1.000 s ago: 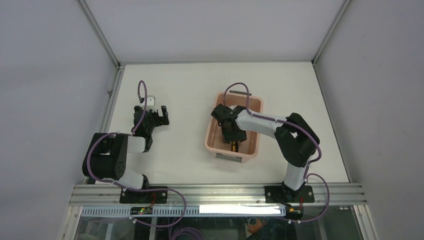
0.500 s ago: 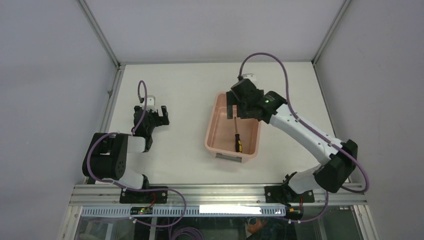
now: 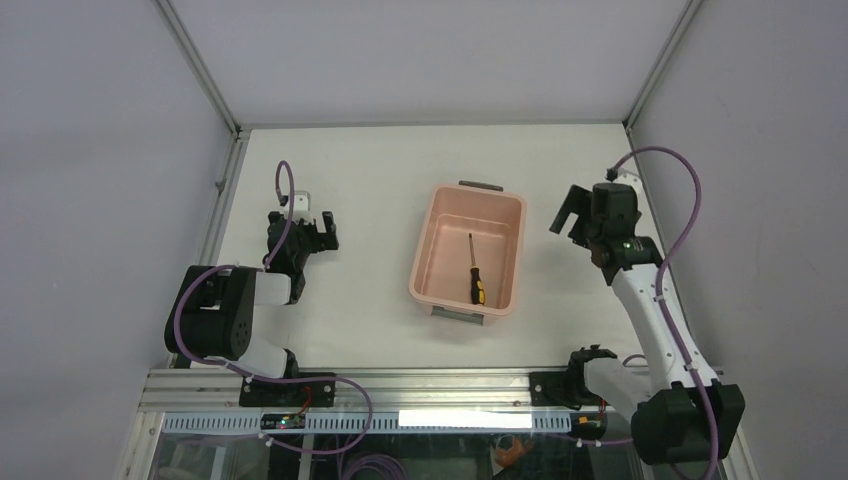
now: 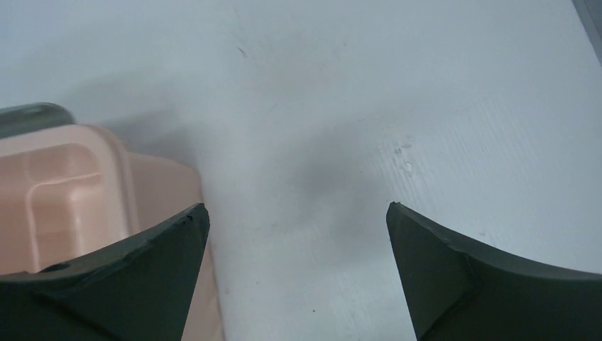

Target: Put the screwdriver in the bin

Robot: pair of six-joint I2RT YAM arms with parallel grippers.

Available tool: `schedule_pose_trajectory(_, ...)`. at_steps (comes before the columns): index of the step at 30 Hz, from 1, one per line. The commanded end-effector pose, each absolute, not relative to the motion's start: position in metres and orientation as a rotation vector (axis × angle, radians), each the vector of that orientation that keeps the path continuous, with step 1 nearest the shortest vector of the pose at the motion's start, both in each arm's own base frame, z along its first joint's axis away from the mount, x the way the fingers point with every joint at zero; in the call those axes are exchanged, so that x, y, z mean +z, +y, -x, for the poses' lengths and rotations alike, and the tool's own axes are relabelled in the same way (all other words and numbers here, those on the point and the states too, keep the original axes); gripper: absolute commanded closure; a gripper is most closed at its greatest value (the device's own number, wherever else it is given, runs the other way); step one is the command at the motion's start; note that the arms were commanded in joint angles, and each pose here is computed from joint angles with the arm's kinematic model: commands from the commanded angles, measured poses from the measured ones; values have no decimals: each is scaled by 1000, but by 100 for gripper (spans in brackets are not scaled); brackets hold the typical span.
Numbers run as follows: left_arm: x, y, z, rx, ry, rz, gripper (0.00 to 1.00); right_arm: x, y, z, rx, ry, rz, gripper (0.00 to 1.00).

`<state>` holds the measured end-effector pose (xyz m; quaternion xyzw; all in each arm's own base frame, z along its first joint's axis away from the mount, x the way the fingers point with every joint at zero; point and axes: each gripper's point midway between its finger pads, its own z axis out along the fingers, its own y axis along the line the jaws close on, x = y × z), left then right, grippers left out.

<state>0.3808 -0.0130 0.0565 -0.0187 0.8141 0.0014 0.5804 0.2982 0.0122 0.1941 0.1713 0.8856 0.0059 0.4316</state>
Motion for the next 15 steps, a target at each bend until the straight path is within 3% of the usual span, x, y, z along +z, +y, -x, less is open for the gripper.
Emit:
schedule_pose_trajectory(1,80,-13,-394,-11,1820,44,1,171,-11,-304,-26,2074,-465,1)
schedule_pose_trajectory(8,80,-13,-394,-12,1820,43,1,126,-20,-292,-37,2014,-573,1)
schedule_pose_trajectory(15,80,-13,-394,-11,1820,44,1,125,-24,-294,-37,1987,-676,1)
